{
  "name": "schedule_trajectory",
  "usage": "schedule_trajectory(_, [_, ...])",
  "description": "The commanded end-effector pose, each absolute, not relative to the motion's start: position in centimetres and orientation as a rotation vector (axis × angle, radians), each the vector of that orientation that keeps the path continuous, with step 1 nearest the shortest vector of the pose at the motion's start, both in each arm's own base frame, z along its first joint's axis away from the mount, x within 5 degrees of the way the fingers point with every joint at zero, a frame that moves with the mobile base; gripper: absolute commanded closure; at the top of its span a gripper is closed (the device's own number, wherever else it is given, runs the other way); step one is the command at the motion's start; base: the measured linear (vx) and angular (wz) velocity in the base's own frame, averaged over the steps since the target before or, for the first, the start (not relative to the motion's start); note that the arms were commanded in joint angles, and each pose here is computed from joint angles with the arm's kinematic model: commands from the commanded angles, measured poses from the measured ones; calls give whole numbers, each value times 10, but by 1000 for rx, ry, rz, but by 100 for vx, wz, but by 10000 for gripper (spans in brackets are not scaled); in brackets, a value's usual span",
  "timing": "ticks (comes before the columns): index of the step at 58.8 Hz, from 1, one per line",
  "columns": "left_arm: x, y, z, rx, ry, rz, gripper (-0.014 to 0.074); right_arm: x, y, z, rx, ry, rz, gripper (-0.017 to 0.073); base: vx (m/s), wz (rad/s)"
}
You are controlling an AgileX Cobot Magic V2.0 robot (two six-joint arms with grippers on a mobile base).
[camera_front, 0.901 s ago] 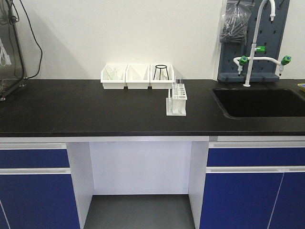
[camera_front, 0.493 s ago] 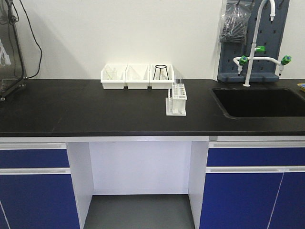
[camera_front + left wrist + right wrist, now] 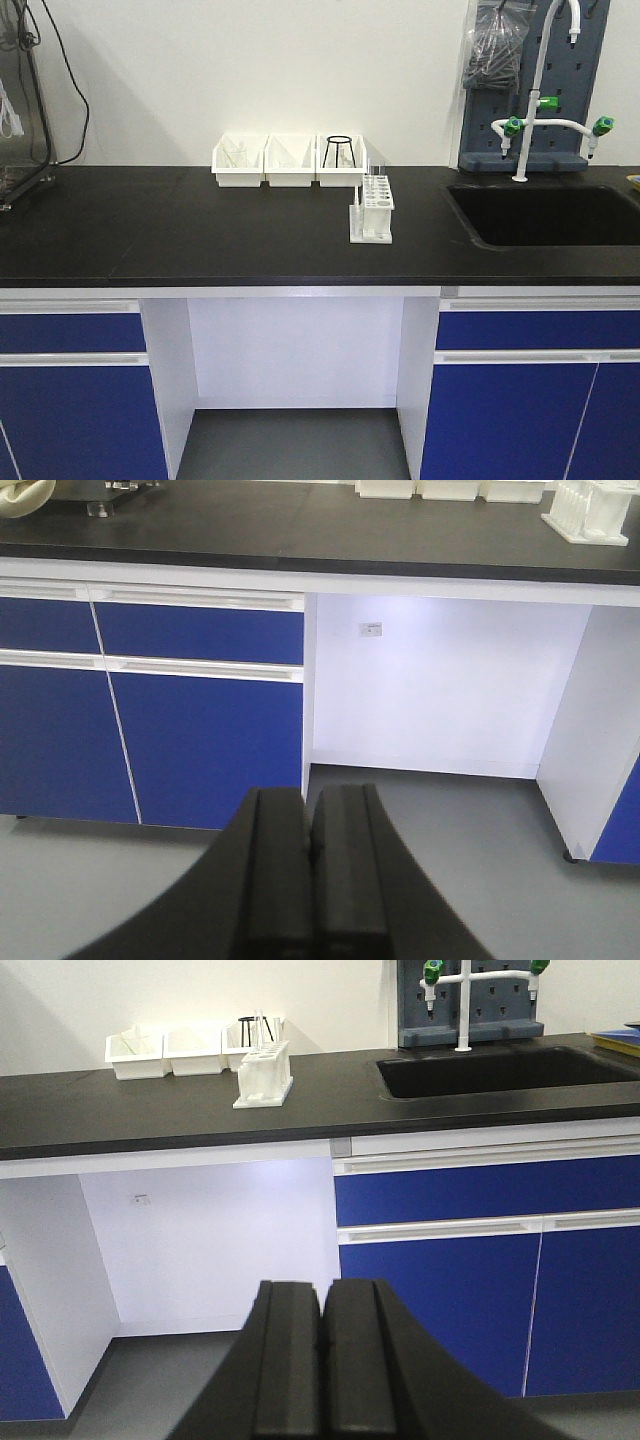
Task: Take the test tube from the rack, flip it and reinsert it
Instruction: 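Drive the base toward the white test-tube rack on the bench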
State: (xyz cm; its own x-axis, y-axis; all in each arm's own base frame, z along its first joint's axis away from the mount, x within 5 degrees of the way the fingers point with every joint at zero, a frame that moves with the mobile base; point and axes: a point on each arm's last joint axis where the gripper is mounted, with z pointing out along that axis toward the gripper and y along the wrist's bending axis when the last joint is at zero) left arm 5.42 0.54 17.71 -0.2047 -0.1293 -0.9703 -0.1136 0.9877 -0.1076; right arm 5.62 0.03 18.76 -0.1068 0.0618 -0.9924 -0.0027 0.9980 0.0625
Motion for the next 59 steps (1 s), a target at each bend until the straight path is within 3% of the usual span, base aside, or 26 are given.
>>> schedule_trajectory(1, [55,5,186,-163,1682,-27,600,56,0,195,38,1588,48,571,4,0])
schedule_trajectory(59, [55,5,186,-163,1682,-27,600,56,0,195,38,1593,48,571,20,1])
